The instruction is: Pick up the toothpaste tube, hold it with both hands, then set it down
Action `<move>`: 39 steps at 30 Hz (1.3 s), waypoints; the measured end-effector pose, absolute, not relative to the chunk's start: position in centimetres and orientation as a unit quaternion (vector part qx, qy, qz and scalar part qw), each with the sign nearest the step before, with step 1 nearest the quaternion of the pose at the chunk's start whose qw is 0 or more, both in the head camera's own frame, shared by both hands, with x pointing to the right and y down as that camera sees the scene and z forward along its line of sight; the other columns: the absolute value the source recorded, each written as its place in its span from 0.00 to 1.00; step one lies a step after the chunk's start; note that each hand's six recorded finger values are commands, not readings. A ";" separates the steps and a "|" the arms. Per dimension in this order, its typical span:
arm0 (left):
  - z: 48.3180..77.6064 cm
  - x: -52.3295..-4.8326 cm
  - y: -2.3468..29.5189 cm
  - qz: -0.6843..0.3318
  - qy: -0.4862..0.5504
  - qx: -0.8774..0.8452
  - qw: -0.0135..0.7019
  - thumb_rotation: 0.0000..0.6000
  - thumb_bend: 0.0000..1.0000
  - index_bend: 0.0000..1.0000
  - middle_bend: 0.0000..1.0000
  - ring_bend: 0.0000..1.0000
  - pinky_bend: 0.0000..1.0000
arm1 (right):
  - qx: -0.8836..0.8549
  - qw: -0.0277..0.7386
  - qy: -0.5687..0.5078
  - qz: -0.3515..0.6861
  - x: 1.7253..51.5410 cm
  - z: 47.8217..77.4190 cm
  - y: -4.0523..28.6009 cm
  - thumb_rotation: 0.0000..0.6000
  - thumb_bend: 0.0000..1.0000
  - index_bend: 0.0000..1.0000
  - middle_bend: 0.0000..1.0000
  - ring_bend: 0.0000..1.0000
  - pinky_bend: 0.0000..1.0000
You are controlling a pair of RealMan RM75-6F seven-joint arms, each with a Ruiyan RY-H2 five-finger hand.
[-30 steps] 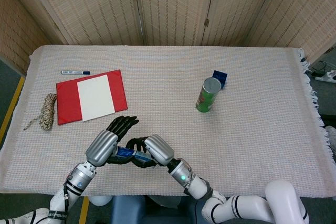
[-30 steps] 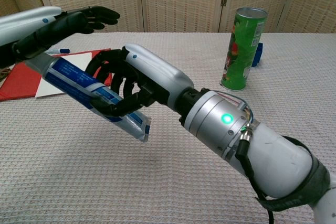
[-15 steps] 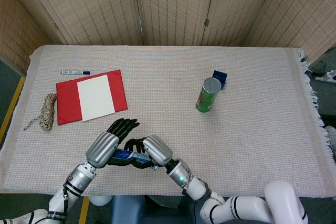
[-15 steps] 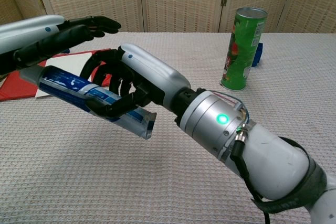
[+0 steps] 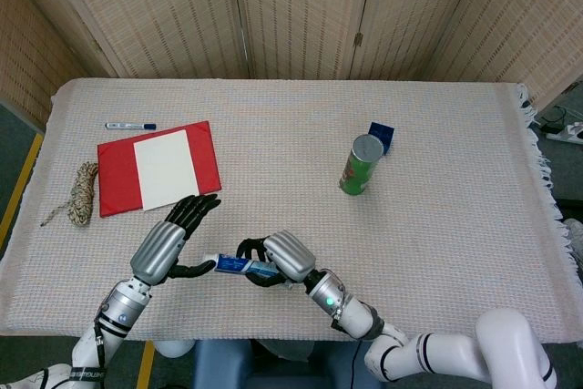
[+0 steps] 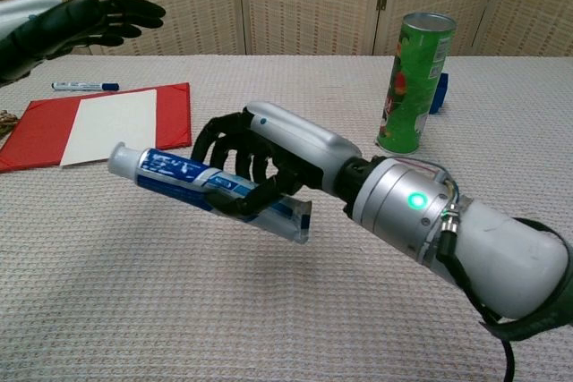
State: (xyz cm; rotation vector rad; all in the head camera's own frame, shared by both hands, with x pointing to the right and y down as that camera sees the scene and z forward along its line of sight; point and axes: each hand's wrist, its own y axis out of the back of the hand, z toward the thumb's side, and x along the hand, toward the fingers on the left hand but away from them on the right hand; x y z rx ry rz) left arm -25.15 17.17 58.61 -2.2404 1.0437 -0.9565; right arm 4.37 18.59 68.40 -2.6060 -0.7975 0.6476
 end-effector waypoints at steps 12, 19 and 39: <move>59.4 -29.0 17.3 -0.384 0.412 -0.796 0.222 0.01 0.11 0.00 0.08 0.04 0.00 | -0.881 0.262 -0.193 0.342 8.1 71.9 16.8 1.00 0.90 0.57 0.48 0.53 0.50; 59.7 -30.7 17.3 -0.400 0.430 -0.779 0.221 0.01 0.11 0.00 0.08 0.04 0.00 | -0.870 0.281 -0.162 0.371 9.0 72.9 16.9 1.00 0.89 0.14 0.20 0.29 0.31; 59.2 -39.4 17.0 -0.505 0.453 -0.683 0.271 1.00 0.29 0.08 0.12 0.10 0.00 | -0.775 0.360 -0.302 0.424 23.9 62.1 13.1 1.00 0.84 0.15 0.21 0.28 0.24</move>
